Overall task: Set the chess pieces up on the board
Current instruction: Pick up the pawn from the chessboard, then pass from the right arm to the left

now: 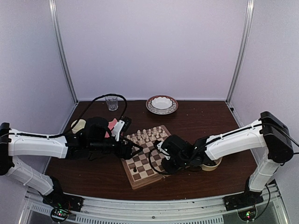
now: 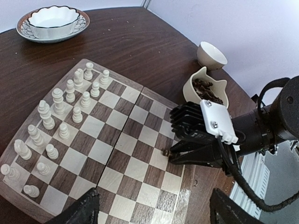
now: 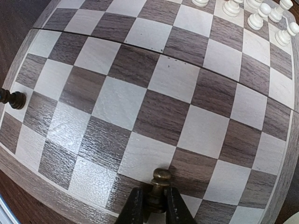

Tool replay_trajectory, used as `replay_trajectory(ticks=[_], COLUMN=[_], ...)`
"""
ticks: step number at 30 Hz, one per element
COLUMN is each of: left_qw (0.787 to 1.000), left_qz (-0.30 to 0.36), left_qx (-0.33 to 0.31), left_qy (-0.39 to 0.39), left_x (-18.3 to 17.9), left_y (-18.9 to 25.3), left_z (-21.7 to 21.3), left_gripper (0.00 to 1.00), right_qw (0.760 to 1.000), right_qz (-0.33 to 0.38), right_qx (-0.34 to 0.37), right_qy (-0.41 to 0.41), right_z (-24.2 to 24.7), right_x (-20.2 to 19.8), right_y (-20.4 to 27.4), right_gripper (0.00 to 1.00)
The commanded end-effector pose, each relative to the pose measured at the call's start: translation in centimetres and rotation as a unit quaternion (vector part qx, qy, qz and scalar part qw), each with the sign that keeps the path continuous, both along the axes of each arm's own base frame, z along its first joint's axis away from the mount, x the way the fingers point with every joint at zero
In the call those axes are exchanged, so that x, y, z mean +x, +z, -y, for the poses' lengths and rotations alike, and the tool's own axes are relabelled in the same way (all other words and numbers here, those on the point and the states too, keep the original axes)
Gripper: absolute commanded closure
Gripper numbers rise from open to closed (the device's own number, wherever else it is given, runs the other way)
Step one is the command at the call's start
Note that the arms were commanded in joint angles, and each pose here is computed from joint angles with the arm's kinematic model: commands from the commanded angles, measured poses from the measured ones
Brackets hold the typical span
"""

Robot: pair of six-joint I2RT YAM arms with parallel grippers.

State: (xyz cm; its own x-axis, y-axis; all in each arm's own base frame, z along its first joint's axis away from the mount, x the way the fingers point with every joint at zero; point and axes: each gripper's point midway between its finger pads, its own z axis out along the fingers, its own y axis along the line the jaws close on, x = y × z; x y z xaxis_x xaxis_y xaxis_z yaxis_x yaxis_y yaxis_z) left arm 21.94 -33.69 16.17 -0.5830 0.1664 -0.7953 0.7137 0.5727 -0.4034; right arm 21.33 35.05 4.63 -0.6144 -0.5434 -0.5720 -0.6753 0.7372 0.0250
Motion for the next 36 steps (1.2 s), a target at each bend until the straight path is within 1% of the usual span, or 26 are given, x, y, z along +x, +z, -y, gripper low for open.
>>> replay_trajectory(ticks=[1,4,7,9,10,13,17,21,27,30,36], left_qw=[1.0,1.0,0.998,0.997,0.996,0.993,0.986,0.978,0.963,0.956,0.949], left_qz=[0.016,0.008,-0.002,-0.013,-0.017,-0.037,-0.064,-0.088,-0.126,-0.146,-0.164], left_qx=[-0.012,-0.015,-0.031,-0.038,-0.042,-0.048,-0.062,-0.075,-0.097,-0.104,-0.114], left_qy=[-0.004,-0.017,-0.048,-0.068,-0.077,-0.102,-0.143,-0.174,-0.217,-0.232,-0.245], left_x=[0.5,0.2,-0.6,-1.0,-1.2,-1.7,-2.7,-3.4,-4.5,-4.8,-5.2], left_y=[1.5,1.3,1.5,1.5,1.5,1.1,0.8,0.8,0.7,0.4,0.3], left_z=[0.5,0.9,1.9,2.6,2.9,3.9,5.2,6.1,7.3,7.9,8.3], left_gripper=[0.19,0.19,0.22,0.24,0.25,0.28,0.33,0.35,0.37,0.39,0.42], right_qw=[1.0,0.999,0.997,0.995,0.994,0.99,0.985,0.979,0.972,0.969,0.967], right_qz=[0.019,0.034,0.053,0.065,0.07,0.086,0.105,0.124,0.145,0.15,0.159], right_qx=[0.0,0.022,0.05,0.071,0.078,0.102,0.127,0.145,0.158,0.159,0.151], right_qy=[-0.007,-0.004,0.006,0.021,0.027,0.042,0.055,0.074,0.099,0.116,0.126], right_z=[0.5,0.5,0.5,0.1,0.2,-0.1,-0.2,-0.5,-1.0,-1.5,-1.9], right_x=[0.2,0.2,0.0,-0.5,-0.8,-1.5,-2.1,-3.0,-4.3,-5.0,-5.4], right_y=[1.2,2.5,4.1,5.3,5.6,6.9,8.4,9.6,10.7,10.8,10.7], right_gripper=[0.86,0.86,0.87,0.87,0.89,0.9,0.9,0.9,0.9,0.92,0.93])
